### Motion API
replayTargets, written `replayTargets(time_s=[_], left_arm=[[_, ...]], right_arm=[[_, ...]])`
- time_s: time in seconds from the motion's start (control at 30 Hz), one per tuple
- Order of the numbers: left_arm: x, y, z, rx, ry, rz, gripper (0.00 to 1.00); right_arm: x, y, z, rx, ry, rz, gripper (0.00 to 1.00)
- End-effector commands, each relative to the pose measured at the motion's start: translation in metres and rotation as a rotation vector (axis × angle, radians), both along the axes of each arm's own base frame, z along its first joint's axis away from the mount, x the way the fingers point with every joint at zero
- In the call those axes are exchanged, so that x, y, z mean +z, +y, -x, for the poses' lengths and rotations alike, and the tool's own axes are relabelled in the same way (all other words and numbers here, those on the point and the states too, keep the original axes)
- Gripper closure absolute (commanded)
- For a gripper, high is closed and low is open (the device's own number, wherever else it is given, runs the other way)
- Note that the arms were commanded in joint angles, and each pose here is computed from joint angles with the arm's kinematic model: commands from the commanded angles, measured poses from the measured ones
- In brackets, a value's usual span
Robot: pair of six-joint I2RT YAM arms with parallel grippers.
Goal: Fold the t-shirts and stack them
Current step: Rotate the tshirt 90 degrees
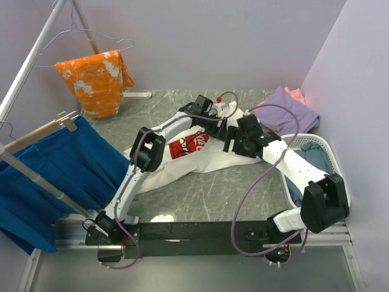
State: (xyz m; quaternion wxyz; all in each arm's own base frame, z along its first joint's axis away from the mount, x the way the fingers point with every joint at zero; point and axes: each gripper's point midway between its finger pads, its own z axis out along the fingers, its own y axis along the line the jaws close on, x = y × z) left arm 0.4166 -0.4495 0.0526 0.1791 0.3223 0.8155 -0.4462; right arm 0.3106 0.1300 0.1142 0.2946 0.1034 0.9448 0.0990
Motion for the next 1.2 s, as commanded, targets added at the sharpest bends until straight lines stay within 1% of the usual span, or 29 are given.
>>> replayTargets(time_s=[0.0,0.07,0.1,0.13,0.2,0.27,0.3,0.37,0.4,0.5,0.53,0.57,0.63,0.77,0.93,1.03,1.07,1.13,1.17], left_arm=[[-0.026,0.024,-0.033,0.161,-0.088,-0.177,0.28],[-0.031,0.032,-0.045,0.223,-0.126,-0.225,0.28],[-0.032,0.042,-0.057,0.289,-0.159,-0.270,0.28],[-0.033,0.047,-0.064,0.322,-0.177,-0.291,0.27],[-0.030,0.061,-0.083,0.395,-0.199,-0.303,0.26],[-0.026,0.071,-0.097,0.440,-0.197,-0.284,0.26],[-0.021,0.081,-0.110,0.477,-0.180,-0.251,0.26],[-0.018,0.092,-0.123,0.507,-0.160,-0.216,0.27],[-0.015,0.104,-0.134,0.537,-0.147,-0.197,0.27],[-0.010,0.118,-0.145,0.546,-0.149,-0.174,0.26],[-0.009,0.121,-0.147,0.549,-0.154,-0.175,0.26],[-0.007,0.122,-0.148,0.547,-0.163,-0.174,0.26],[-0.004,0.126,-0.150,0.545,-0.174,-0.172,0.26],[0.005,0.121,-0.143,0.505,-0.172,-0.139,0.25],[0.005,0.123,-0.134,0.455,-0.181,-0.149,0.26],[0.008,0.124,-0.133,0.437,-0.190,-0.147,0.26],[0.010,0.124,-0.133,0.436,-0.194,-0.146,0.26],[0.011,0.126,-0.133,0.434,-0.197,-0.150,0.26],[0.014,0.126,-0.134,0.437,-0.205,-0.149,0.26]], right_arm=[[0.012,0.034,-0.001,0.067,-0.031,-0.004,0.09],[0.008,0.054,0.006,0.115,-0.023,-0.007,0.09],[0.007,0.060,0.008,0.134,-0.022,-0.012,0.09],[0.007,0.067,0.010,0.151,-0.020,-0.015,0.09],[0.004,0.085,0.016,0.198,-0.007,-0.029,0.09],[0.005,0.102,0.016,0.244,-0.020,-0.056,0.09],[0.007,0.115,0.021,0.287,-0.013,-0.087,0.09],[0.010,0.133,0.018,0.338,-0.036,-0.141,0.09],[0.013,0.147,0.022,0.384,-0.036,-0.180,0.09],[0.015,0.176,0.013,0.456,-0.060,-0.239,0.09],[0.017,0.188,0.016,0.505,-0.057,-0.264,0.09],[0.017,0.201,0.007,0.520,-0.076,-0.276,0.09],[0.016,0.221,0.005,0.587,-0.083,-0.302,0.09],[0.000,0.266,-0.018,0.671,-0.085,-0.364,0.09],[-0.010,0.302,-0.023,0.795,-0.096,-0.407,0.08],[-0.023,0.315,-0.021,0.819,-0.035,-0.429,0.08],[-0.034,0.318,-0.019,0.822,0.001,-0.423,0.08],[-0.044,0.320,-0.015,0.817,0.023,-0.401,0.08],[-0.054,0.317,-0.008,0.811,0.064,-0.373,0.08]])
